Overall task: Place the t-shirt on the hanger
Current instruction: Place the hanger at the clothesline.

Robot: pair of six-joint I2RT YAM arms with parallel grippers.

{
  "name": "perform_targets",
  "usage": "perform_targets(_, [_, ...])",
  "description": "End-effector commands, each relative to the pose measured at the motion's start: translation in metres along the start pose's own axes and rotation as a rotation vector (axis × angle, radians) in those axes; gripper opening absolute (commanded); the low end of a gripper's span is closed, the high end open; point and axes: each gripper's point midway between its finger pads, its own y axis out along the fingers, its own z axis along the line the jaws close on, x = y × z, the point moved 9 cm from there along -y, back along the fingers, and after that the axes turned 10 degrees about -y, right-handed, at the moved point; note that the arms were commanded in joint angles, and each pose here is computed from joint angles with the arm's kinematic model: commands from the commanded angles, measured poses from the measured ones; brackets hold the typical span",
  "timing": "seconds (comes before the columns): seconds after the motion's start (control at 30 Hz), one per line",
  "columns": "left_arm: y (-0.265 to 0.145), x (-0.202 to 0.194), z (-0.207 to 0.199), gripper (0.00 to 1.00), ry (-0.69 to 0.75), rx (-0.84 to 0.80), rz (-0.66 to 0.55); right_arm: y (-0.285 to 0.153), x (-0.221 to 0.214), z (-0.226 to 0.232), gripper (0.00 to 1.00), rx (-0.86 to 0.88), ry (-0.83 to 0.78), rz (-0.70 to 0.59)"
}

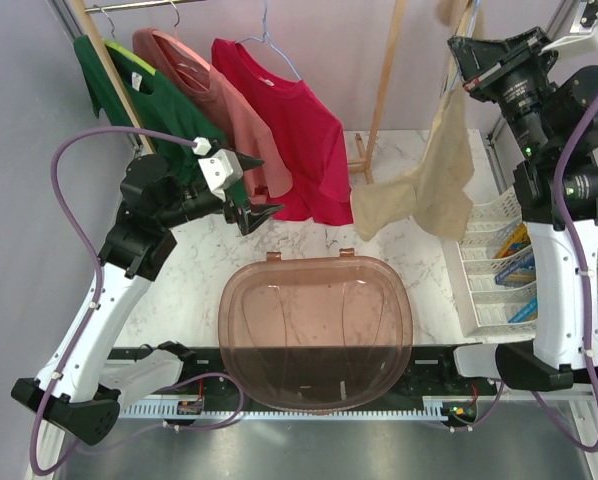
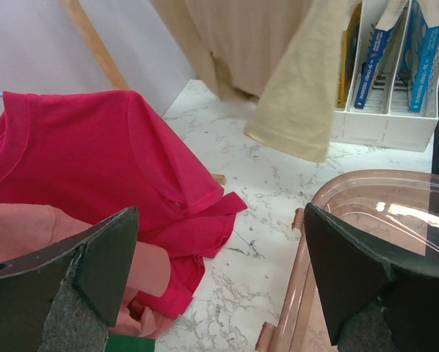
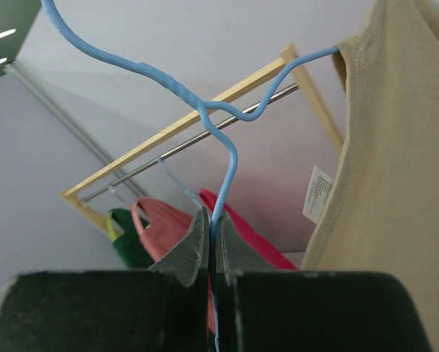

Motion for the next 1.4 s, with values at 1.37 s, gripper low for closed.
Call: perform_targets(1.37, [-0.013, -0.035, -0.012, 0.99, -0.030, 0.017, 0.041, 0.132, -0.092, -0.042, 0.00, 0.678, -0.034, 0.215])
